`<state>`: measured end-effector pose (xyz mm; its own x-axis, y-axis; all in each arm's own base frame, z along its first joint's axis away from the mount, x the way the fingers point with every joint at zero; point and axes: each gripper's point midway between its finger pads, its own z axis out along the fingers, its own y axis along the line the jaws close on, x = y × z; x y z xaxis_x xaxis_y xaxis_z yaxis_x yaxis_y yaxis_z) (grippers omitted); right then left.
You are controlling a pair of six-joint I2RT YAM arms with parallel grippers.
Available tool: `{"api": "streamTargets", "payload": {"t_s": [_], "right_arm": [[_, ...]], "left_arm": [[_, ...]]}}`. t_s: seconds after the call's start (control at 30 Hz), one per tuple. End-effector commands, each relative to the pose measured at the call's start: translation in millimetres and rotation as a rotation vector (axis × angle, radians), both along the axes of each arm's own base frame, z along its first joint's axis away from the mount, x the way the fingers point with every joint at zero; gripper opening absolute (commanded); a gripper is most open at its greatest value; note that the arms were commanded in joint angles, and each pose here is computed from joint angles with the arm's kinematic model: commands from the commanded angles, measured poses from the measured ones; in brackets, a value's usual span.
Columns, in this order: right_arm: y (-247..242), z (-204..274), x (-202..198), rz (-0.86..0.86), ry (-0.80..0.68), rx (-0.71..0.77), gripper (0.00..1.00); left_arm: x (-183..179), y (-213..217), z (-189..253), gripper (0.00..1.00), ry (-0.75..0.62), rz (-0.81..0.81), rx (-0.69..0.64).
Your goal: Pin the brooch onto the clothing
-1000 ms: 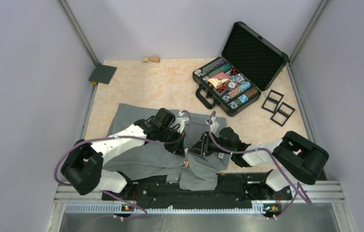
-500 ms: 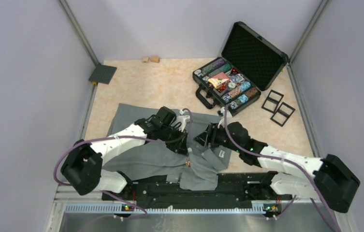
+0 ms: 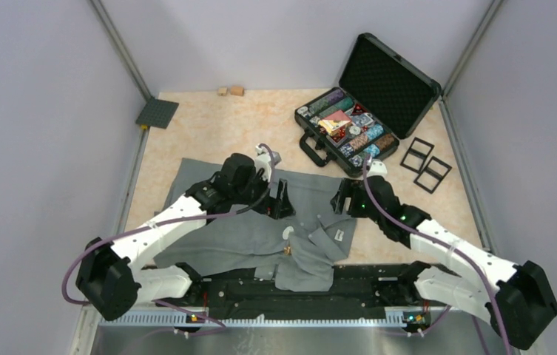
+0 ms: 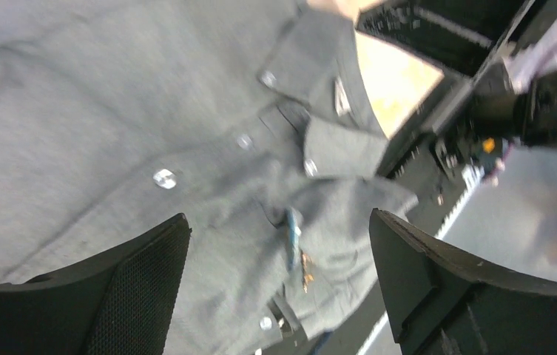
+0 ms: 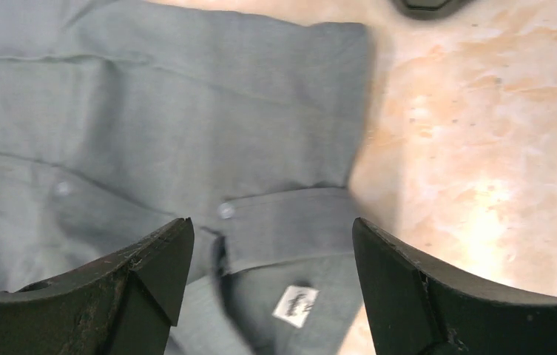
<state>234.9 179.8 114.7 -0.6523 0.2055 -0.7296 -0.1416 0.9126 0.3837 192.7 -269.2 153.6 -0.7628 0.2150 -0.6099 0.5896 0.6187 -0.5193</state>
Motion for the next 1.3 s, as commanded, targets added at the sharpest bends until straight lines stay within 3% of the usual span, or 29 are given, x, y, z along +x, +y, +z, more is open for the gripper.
{"api": "streamTargets", "payload": {"t_s": [0.0,0.1,0.23,0.5,0.67,0.8,1.1,1.27], "right_arm": [[-16.5,-17.8,16.6,-0.014,0.029,-0.075,0.8],[-18.6,-25.1,35.2,-0.023,0.038,-0.079,0.76],[-19.8,-33.5,59.9,-0.023,0.043,-0.095,0.73],[-1.7,-40.2,88.9,0.02,0.021,-0.047,0.67],[18.5,-47.7,99.8,0.083,0.043,-0.01,0.58],[25.8,-56.3,111.7,0.096,0.068,-0.024,0.47],[38.3,-53.1,151.9,0.092,0.045,-0.065,0.03],[45.0,-40.0,182.5,0.095,0.001,-0.111,0.0]], "left_arm": [[54.8,9.5,17.1,0.94,-0.085,0.265,-0.036],[80.3,26.0,7.3,0.94,-0.072,0.406,-0.033],[99.8,32.3,-1.6,0.94,-0.022,0.463,-0.117],[129.4,52.0,-55.7,0.93,0.061,0.563,-0.003],[138.2,74.6,-83.1,0.93,0.115,0.651,-0.026],[143.8,95.7,-96.4,0.93,0.132,0.727,-0.044],[162.5,133.9,-111.7,0.92,0.147,0.823,-0.03],[179.4,156.6,-113.0,0.91,0.164,0.877,-0.059]]}}
